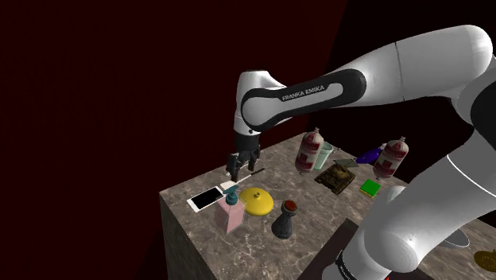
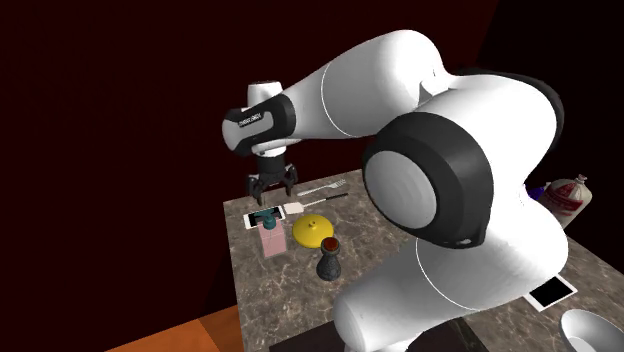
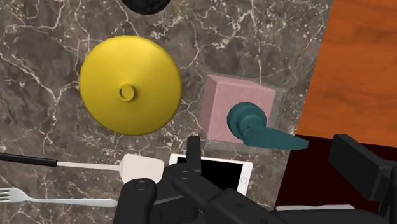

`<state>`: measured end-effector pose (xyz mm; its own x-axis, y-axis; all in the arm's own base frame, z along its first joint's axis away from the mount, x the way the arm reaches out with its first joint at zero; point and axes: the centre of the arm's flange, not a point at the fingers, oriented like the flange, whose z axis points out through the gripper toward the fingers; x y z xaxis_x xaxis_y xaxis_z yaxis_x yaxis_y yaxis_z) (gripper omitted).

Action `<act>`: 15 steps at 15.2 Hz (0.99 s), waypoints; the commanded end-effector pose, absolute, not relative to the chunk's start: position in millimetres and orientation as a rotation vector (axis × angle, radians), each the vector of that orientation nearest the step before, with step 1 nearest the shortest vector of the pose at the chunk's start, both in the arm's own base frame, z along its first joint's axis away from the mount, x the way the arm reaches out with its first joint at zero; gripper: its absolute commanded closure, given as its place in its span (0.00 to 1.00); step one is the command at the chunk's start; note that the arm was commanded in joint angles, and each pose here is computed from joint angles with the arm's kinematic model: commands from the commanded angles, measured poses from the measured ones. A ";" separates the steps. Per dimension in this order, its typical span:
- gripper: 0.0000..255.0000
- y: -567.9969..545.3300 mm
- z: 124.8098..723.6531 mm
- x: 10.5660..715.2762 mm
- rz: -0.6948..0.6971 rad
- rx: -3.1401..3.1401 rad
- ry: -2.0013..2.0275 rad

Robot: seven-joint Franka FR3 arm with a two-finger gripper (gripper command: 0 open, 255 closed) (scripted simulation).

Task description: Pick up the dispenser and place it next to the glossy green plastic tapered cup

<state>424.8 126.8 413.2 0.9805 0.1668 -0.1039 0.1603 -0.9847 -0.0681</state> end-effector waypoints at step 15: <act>0.00 163.8 337.3 442.3 0.185 -3.051 -0.296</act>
